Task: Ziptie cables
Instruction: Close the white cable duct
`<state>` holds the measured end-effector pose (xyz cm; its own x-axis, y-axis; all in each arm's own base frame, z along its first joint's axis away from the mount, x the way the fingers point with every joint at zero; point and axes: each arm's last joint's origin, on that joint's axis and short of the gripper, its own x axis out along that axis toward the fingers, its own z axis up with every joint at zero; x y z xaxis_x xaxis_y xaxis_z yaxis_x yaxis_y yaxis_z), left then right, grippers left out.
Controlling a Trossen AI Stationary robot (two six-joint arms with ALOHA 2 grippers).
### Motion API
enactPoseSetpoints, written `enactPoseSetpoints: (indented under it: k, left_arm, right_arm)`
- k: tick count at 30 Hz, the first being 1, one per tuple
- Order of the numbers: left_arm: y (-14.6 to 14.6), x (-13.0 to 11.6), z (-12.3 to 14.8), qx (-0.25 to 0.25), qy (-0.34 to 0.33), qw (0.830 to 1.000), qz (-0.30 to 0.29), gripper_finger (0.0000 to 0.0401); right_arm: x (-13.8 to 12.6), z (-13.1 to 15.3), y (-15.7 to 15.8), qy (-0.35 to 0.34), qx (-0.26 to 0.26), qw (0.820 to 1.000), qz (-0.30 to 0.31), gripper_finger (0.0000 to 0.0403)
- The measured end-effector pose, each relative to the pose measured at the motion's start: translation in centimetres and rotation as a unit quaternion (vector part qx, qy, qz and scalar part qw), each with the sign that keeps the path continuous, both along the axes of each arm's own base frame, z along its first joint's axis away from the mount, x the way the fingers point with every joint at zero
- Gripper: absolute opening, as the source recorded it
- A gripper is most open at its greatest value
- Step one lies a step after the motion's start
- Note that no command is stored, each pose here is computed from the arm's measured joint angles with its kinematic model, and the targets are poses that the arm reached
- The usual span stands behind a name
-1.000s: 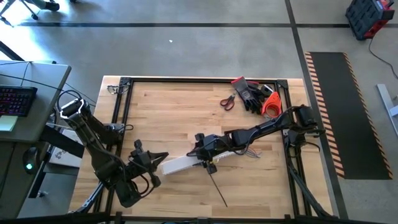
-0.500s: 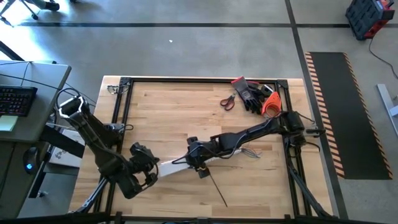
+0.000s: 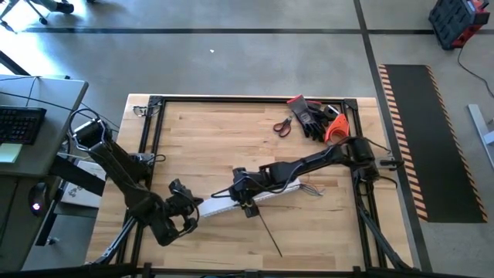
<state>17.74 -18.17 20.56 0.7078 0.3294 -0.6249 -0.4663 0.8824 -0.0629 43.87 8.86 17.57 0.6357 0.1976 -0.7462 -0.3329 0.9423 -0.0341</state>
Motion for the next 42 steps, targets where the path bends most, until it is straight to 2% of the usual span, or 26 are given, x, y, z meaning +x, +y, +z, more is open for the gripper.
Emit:
enactPoseSetpoints:
  k: [11, 25, 35, 42]
  left_arm:
    - [0.2, 0.3, -2.2, -0.022, -0.023, 0.999, -0.026, 0.0]
    - [1.6, 0.6, -5.5, -0.077, -0.04, 0.995, -0.05, 0.0]
    - [2.0, 0.3, -6.5, -0.106, -0.057, 0.991, -0.054, 0.0]
    - [1.8, 0.5, -7.2, -0.101, -0.053, 0.992, -0.053, 0.0]
  right_arm:
    - [0.0, -0.2, 0.0, 0.006, 0.002, 1.0, 0.004, 0.0213]
    - [-0.1, -0.3, 0.0, 0.012, -0.001, 1.0, 0.006, 0.0211]
    - [-0.2, -0.3, 0.0, 0.016, -0.001, 1.0, 0.006, 0.0209]
    - [-0.2, -0.4, 0.0, 0.019, -0.001, 1.0, 0.006, 0.0209]
